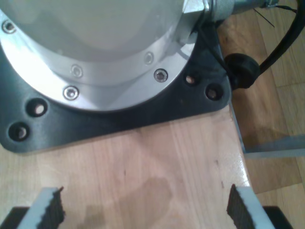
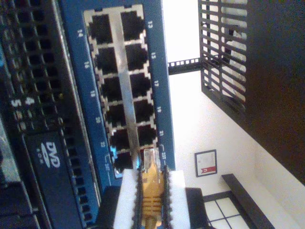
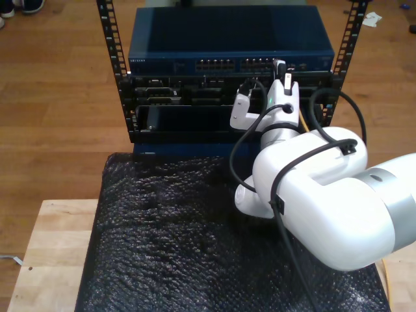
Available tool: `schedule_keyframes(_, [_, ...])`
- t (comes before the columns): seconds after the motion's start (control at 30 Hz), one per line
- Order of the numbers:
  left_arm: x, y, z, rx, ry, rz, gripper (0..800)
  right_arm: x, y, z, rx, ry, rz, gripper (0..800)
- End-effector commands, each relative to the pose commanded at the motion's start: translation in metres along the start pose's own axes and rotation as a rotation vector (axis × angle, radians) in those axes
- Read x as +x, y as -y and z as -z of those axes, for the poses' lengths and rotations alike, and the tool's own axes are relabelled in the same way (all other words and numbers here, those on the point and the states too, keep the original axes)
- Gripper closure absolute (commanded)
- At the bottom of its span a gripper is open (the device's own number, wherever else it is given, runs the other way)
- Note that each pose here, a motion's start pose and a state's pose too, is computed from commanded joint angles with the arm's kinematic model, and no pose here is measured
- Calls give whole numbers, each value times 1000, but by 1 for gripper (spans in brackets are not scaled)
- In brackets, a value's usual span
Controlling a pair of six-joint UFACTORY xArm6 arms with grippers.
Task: Grab the cable and plug it in
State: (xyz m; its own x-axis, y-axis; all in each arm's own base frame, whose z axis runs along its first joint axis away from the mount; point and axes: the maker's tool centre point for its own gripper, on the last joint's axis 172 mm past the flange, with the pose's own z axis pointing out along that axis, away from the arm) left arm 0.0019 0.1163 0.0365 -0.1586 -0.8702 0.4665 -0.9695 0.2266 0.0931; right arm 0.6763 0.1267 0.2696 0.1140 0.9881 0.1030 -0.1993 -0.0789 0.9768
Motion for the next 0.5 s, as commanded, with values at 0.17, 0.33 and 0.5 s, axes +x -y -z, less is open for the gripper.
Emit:
schedule_keyframes(0.17, [0, 0, 0, 0, -2, 0, 0, -1, 1, 0, 2, 0, 2, 800])
schedule_keyframes(0.33, [0, 0, 0, 0, -2, 0, 0, -1, 1, 1, 2, 0, 1, 800])
schedule_keyframes(0.5, [0, 0, 0, 0, -2, 0, 0, -1, 1, 1, 2, 0, 1, 800])
